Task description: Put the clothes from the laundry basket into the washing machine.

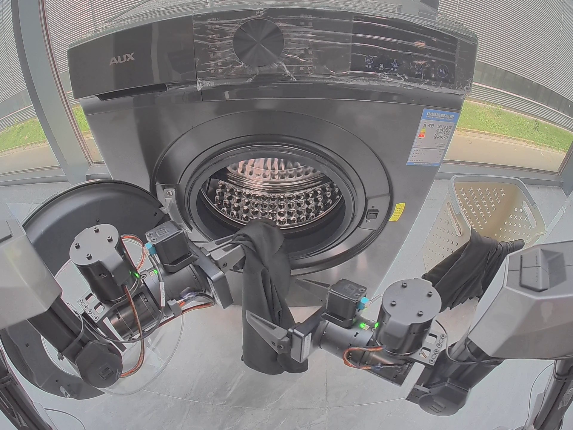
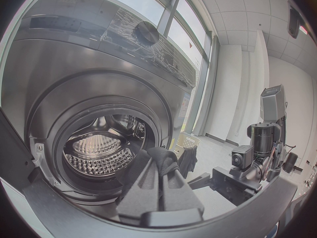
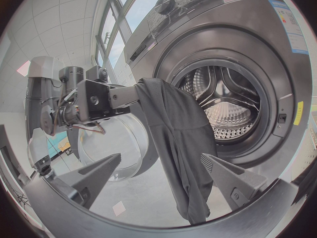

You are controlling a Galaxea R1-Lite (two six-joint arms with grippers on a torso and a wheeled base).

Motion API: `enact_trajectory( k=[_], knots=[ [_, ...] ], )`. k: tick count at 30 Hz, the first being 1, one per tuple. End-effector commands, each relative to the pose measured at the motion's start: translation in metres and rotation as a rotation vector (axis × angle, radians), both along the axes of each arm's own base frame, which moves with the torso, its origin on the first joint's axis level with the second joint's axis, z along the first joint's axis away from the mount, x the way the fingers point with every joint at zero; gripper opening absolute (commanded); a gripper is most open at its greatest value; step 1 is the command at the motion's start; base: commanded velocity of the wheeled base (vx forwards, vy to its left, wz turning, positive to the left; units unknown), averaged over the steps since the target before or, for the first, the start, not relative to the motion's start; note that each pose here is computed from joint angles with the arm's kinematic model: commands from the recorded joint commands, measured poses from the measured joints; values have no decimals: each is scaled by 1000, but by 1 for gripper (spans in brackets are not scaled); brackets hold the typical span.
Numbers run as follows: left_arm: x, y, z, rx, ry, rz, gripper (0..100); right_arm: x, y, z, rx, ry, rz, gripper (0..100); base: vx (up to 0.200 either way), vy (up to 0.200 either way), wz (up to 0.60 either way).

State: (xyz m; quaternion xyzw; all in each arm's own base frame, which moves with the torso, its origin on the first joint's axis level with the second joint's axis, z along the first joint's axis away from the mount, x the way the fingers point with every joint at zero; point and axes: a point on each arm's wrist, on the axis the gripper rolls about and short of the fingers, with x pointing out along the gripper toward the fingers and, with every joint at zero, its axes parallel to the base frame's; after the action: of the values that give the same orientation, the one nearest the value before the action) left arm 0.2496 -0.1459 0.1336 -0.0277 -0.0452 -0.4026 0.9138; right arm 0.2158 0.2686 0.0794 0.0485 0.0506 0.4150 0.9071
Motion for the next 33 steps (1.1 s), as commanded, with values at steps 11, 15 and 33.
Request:
enact_trajectory(
  k=[11,15,33],
  knots=[
    [-2,-9,16,-54,-46,13,0,65,36,-27,17,-34,-134,100,0,0,0],
    [-4,-11,20,-76,-39,-3,0,79,35,-22,46,-55,-173,100,0,0,0],
    [25,12,2,-58,13,110,0,34,12,22,79,-67,-144,0,0,0,0]
  ],
)
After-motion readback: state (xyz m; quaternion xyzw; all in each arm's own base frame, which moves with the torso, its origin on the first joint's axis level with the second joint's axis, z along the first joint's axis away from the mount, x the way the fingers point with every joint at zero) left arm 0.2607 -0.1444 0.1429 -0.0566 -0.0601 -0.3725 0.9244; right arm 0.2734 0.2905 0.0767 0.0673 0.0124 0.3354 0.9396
